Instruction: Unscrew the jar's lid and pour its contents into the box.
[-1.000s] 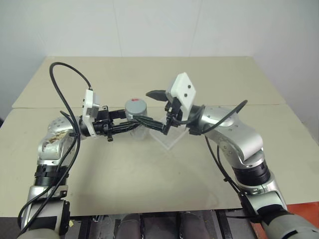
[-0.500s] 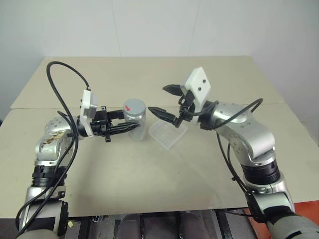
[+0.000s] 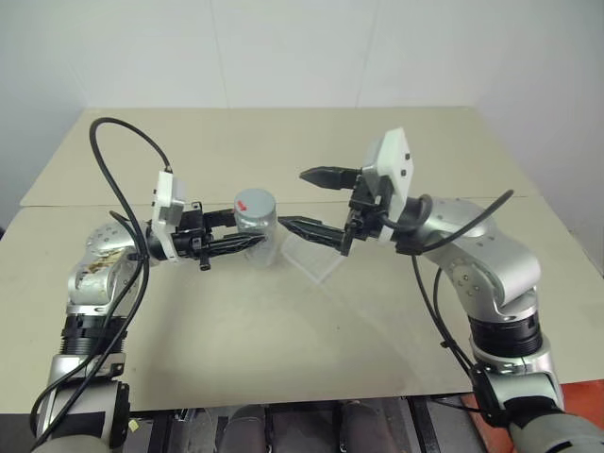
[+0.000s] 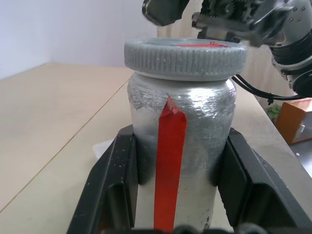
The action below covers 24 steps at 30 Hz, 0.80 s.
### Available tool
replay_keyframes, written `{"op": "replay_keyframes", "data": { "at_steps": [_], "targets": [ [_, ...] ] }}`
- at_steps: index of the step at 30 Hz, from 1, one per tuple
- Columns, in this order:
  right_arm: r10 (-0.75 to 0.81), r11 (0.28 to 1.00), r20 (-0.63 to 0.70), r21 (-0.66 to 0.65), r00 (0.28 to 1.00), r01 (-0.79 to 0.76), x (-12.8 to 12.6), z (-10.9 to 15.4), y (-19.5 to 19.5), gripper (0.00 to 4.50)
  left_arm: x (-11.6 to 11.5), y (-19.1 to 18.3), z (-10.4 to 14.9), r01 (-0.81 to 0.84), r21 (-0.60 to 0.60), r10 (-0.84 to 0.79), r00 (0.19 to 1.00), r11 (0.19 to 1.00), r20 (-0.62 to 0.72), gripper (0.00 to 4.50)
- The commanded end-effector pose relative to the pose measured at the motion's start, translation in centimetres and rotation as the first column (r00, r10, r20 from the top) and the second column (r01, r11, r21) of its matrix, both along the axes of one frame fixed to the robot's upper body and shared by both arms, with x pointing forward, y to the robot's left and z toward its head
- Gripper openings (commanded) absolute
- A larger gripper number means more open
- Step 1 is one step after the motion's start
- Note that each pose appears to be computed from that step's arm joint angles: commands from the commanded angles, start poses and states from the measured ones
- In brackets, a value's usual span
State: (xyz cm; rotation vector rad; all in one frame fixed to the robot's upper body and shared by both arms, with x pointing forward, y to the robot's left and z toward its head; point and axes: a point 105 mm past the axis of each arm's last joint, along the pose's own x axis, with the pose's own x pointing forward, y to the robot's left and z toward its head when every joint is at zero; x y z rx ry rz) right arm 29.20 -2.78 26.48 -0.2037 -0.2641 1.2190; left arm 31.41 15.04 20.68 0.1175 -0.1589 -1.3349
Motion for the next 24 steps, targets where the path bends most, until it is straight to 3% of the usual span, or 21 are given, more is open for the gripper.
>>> {"op": "replay_keyframes", "data": {
  "at_steps": [1,12,24],
  "targets": [
    [0.024,0.999,0.045,0.022,0.999,-0.025,-0.5,1.4,1.0,4.46,-0.1,-0.3,1.2,0.024,-0.009,-0.023,0.998,1.000,0.054,1.86],
    [0.088,0.996,0.032,0.020,0.996,-0.089,-0.7,1.5,4.1,4.46,-0.3,-0.3,1.1,0.033,-0.008,-0.032,0.998,0.999,0.056,1.86],
    [0.089,0.996,0.005,-0.007,0.996,-0.089,-0.2,0.9,4.6,4.46,-0.6,-0.7,1.1,0.028,-0.010,-0.027,0.998,1.000,0.059,1.86]
  ]
}}
